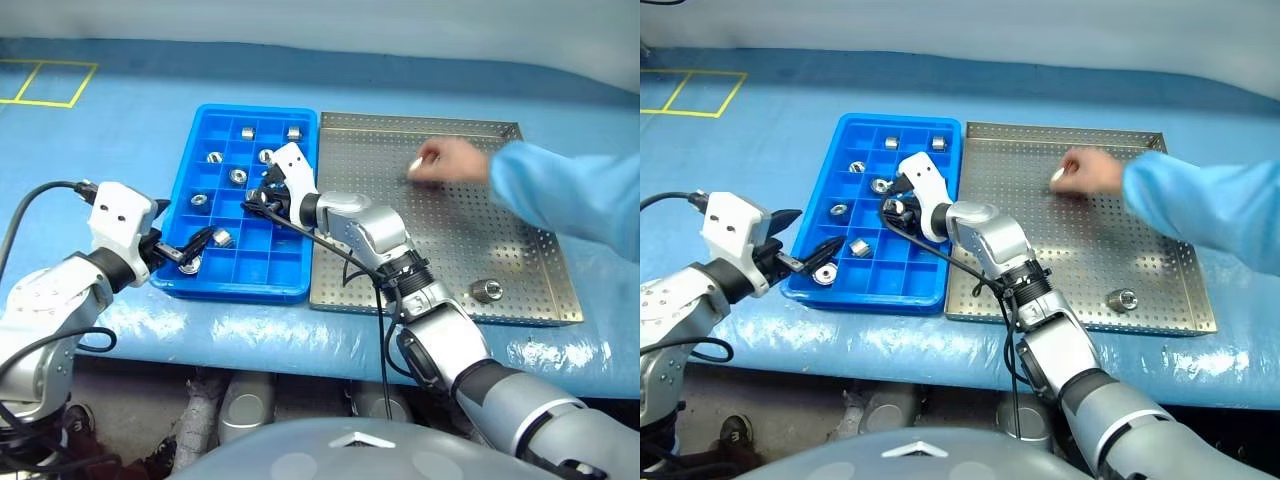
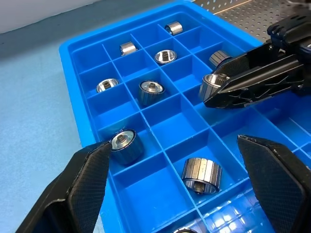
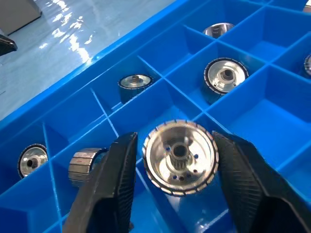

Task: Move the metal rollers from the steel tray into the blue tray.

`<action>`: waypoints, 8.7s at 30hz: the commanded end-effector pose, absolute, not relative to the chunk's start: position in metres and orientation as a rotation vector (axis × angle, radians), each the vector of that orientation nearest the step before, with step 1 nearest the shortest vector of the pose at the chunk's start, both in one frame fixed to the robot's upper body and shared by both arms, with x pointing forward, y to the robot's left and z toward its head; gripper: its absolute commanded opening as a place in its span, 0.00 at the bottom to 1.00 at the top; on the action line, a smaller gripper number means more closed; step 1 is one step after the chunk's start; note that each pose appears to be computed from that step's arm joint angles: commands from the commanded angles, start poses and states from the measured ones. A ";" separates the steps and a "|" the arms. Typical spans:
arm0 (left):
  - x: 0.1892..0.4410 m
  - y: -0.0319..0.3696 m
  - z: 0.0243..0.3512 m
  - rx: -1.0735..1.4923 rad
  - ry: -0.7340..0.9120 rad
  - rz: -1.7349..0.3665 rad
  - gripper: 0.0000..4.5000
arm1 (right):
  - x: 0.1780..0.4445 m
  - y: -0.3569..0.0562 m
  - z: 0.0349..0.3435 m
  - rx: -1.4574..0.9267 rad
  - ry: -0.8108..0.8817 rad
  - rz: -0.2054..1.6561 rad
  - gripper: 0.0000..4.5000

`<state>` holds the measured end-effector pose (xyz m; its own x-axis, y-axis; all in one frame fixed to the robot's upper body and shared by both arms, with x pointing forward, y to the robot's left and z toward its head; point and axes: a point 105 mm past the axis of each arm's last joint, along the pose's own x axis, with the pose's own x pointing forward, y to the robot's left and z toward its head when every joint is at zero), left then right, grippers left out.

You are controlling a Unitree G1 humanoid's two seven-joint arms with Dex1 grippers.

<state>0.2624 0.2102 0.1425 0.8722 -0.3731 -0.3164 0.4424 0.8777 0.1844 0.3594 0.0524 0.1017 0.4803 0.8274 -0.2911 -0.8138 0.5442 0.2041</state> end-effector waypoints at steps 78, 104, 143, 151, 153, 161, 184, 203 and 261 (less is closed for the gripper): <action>0.297 0.219 0.169 0.352 0.159 -0.445 1.00 | 0.265 0.067 0.136 0.129 0.326 1.160 0.38; 0.298 0.207 0.163 0.319 0.169 -0.477 1.00 | 0.267 0.054 0.128 0.100 0.364 1.117 0.38; 0.310 0.172 0.155 0.215 0.141 -0.574 1.00 | 0.290 0.006 0.152 0.033 0.202 0.895 0.93; 0.301 0.078 0.138 0.128 0.140 -0.916 1.00 | 0.297 -0.136 0.146 -0.182 0.248 0.383 0.93; 0.300 0.064 0.138 0.114 0.134 -0.973 1.00 | 0.290 -0.166 0.140 -0.209 0.298 0.283 0.93; 0.298 0.041 0.140 0.122 0.108 -1.065 1.00 | 0.265 -0.218 0.114 -0.166 0.453 0.120 0.93; 0.295 0.050 0.142 0.142 0.085 -1.021 1.00 | 0.257 -0.239 0.067 -0.025 0.643 0.047 0.43; 0.320 0.179 0.185 0.364 0.049 -0.530 1.00 | 0.303 -0.017 0.133 0.061 0.348 0.826 0.38; 0.300 0.093 0.131 0.208 0.142 -0.863 1.00 | 0.298 -0.129 0.141 -0.009 0.155 0.600 0.99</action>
